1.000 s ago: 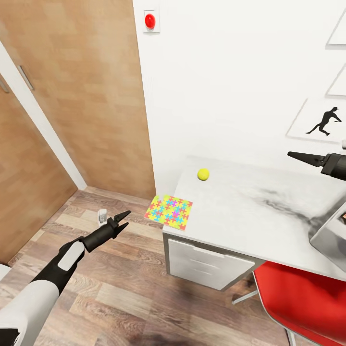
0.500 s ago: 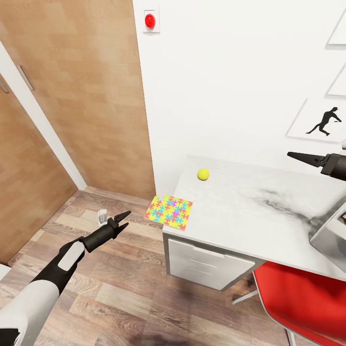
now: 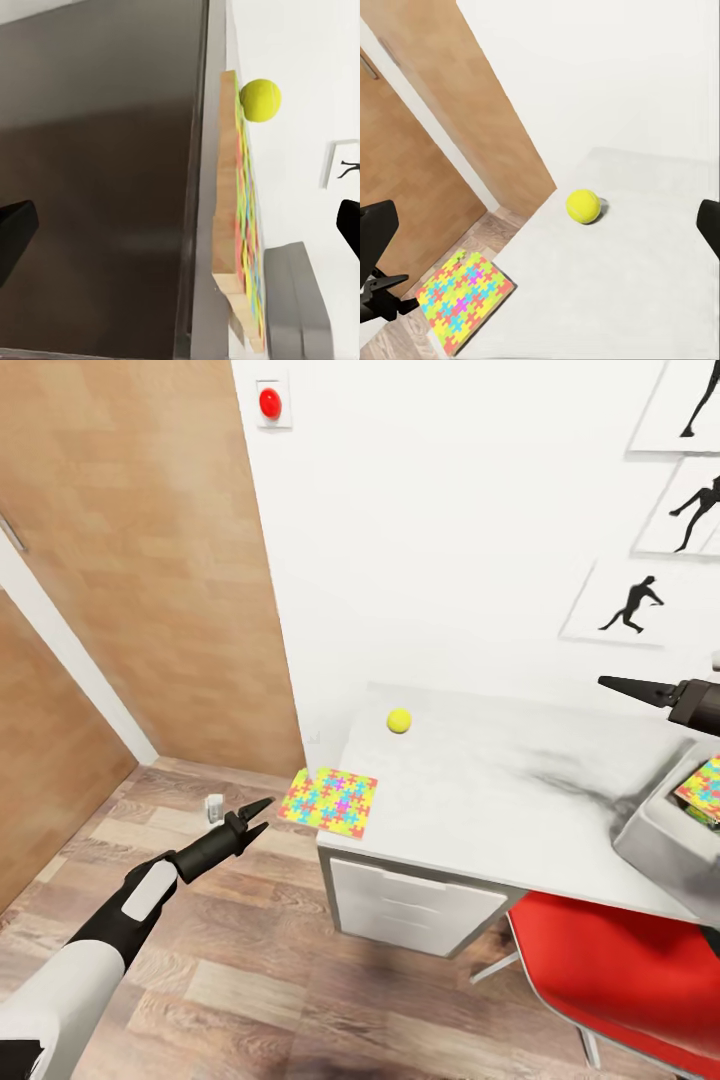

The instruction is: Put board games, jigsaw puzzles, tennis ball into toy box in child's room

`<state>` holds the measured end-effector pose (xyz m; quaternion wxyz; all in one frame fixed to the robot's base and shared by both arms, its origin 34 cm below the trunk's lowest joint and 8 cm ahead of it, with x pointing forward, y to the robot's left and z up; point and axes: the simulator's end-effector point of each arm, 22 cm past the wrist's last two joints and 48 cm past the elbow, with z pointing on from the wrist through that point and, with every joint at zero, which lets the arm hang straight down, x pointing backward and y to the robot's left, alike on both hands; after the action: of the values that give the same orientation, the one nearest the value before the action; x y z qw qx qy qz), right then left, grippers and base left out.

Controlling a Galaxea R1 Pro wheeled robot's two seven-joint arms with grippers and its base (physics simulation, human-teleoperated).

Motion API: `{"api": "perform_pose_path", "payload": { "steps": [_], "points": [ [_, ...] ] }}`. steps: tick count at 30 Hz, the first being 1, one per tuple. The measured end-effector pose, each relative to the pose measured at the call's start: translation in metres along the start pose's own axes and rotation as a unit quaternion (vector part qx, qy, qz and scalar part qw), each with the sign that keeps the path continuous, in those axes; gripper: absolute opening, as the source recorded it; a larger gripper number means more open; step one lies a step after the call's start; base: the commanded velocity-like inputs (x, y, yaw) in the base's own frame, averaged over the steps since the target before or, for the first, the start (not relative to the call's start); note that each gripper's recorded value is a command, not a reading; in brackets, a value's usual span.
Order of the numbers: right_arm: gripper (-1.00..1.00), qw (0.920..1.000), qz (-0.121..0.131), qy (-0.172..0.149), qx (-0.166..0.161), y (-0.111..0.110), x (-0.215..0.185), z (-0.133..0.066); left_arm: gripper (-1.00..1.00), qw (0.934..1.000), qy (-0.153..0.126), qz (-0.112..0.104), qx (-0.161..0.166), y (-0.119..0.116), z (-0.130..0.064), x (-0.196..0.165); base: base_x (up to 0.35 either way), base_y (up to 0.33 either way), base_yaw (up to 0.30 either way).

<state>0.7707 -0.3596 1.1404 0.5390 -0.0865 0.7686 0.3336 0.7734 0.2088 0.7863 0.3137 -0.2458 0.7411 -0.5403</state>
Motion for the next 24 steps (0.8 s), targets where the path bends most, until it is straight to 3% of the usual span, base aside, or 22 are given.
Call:
{"api": "perform_pose_path", "payload": {
  "steps": [9,24],
  "points": [
    [1.00,1.0000,0.000,0.000,-0.001,0.000,0.000,0.000,1.00,1.0000,0.000,-0.001,-0.001,-0.001,0.001,-0.001,0.000,0.000,-0.191],
    [1.00,0.9999,0.010,0.011,0.002,-0.004,0.014,-0.001,1.00,1.0000,-0.001,-0.001,-0.008,-0.001,0.006,-0.003,0.000,0.000,-0.037]
  ]
}}
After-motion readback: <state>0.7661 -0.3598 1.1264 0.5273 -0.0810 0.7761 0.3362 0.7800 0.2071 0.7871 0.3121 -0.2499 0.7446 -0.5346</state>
